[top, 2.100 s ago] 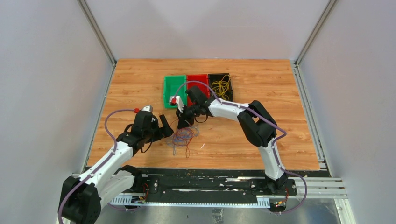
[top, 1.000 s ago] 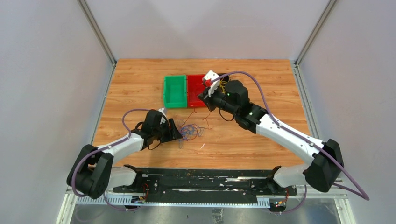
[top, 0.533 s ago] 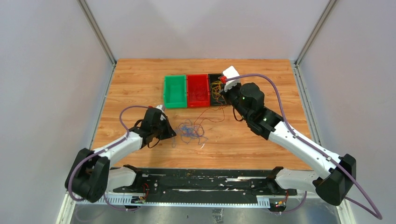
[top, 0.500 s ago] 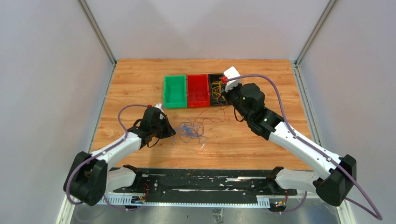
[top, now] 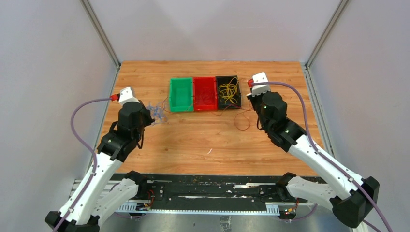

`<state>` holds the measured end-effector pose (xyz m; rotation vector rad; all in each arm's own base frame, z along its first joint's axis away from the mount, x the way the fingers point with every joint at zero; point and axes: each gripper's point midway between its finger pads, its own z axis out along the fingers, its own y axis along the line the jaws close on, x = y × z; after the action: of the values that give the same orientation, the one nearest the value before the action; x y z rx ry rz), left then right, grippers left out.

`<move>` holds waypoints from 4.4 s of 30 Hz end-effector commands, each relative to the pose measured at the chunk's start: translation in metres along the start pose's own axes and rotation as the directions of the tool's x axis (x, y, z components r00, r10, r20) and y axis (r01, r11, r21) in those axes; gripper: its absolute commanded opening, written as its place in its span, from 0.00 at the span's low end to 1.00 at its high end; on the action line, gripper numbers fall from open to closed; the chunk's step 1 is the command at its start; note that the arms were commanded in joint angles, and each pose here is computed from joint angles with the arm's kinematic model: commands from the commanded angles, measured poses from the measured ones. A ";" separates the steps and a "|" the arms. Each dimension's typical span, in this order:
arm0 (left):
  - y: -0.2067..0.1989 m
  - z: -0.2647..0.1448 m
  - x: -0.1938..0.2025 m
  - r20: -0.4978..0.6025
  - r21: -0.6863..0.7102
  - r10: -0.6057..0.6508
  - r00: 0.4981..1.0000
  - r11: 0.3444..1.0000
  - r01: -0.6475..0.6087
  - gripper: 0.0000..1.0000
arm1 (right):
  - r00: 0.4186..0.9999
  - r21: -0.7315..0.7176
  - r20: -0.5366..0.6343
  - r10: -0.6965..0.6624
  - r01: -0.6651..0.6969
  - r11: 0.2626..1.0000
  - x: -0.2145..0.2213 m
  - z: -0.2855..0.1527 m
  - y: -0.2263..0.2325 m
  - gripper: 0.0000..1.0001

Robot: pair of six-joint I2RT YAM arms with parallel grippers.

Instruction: Untangle the cables

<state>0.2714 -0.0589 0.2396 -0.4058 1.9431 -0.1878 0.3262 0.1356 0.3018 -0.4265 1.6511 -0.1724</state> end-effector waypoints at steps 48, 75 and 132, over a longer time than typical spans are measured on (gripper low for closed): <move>-0.043 0.023 0.139 -0.400 0.331 0.111 0.910 0.943 0.030 1.00 | 0.726 -0.603 0.594 0.346 0.118 0.789 -0.312 0.020 0.042 0.00; 0.016 0.016 0.110 -0.290 0.052 0.086 0.953 0.996 -0.074 1.00 | 0.731 -0.524 0.636 0.248 0.173 0.834 -0.298 0.134 0.095 0.00; 0.029 0.019 0.114 -0.317 -0.015 0.111 0.942 0.992 -0.122 1.00 | 0.966 -0.563 0.255 0.046 0.110 0.819 -0.082 0.197 0.143 0.00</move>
<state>0.2381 -0.0754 0.1156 -0.2956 2.3042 -0.1755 0.4932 0.3249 0.3251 -0.9206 1.3525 0.3411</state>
